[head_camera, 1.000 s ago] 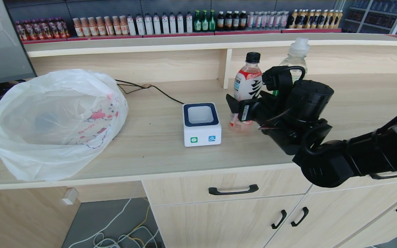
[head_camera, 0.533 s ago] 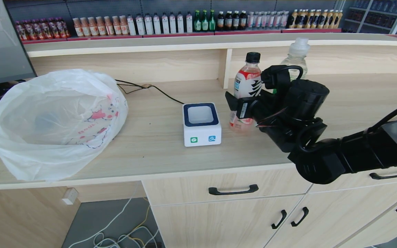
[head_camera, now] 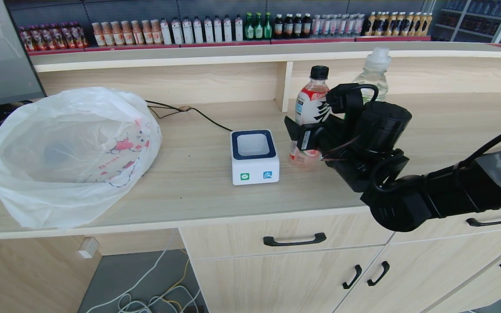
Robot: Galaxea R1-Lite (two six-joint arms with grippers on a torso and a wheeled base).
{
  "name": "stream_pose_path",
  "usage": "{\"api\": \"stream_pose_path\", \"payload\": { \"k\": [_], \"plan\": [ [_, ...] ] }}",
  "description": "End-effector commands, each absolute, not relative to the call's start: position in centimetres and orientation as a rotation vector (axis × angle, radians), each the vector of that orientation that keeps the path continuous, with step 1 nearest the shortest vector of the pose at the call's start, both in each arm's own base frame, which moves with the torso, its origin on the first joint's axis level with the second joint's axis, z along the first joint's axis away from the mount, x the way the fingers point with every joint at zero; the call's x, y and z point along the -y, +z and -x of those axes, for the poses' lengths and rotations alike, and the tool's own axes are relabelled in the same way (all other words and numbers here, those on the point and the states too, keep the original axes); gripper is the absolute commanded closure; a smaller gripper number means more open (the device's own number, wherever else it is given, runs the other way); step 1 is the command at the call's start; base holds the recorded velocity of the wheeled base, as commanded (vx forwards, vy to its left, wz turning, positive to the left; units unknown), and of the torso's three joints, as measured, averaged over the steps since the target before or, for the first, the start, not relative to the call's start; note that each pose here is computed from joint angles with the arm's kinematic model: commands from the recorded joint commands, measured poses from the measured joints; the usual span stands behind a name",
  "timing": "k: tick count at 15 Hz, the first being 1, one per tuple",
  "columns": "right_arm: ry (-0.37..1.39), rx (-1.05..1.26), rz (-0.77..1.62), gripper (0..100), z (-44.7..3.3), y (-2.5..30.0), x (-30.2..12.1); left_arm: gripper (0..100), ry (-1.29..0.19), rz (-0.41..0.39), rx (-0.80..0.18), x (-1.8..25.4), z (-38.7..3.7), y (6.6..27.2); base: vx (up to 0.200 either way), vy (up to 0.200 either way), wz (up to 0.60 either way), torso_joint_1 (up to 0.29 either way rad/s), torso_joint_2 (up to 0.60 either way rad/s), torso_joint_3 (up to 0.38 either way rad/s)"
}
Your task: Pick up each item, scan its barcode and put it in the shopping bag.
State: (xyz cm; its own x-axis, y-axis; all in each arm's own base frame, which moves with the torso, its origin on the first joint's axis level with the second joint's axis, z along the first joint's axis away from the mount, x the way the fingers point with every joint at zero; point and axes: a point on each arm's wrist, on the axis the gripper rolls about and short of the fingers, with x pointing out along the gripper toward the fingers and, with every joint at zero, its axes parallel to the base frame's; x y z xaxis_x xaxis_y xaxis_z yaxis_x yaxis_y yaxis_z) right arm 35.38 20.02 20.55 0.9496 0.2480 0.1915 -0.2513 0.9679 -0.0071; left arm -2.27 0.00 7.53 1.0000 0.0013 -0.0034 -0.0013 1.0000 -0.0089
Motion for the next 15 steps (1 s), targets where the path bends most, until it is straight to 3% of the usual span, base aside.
{"api": "stream_pose_path", "payload": {
  "k": [1, 15],
  "plan": [
    [0.255, 0.209, -0.023, 100, -35.45, 20.92, -20.11, 0, 0.002, 0.009, -0.003, 0.0, 2.27, 7.54, 0.0, 0.0, 0.0, 0.0, 0.0, 0.0],
    [0.265, 0.226, -0.032, 100, -34.47, 21.91, -19.84, 0, 0.002, 0.009, -0.003, 0.0, 2.27, 7.54, 0.0, 0.0, 0.0, 0.0, 0.0, 0.0]
  ]
}}
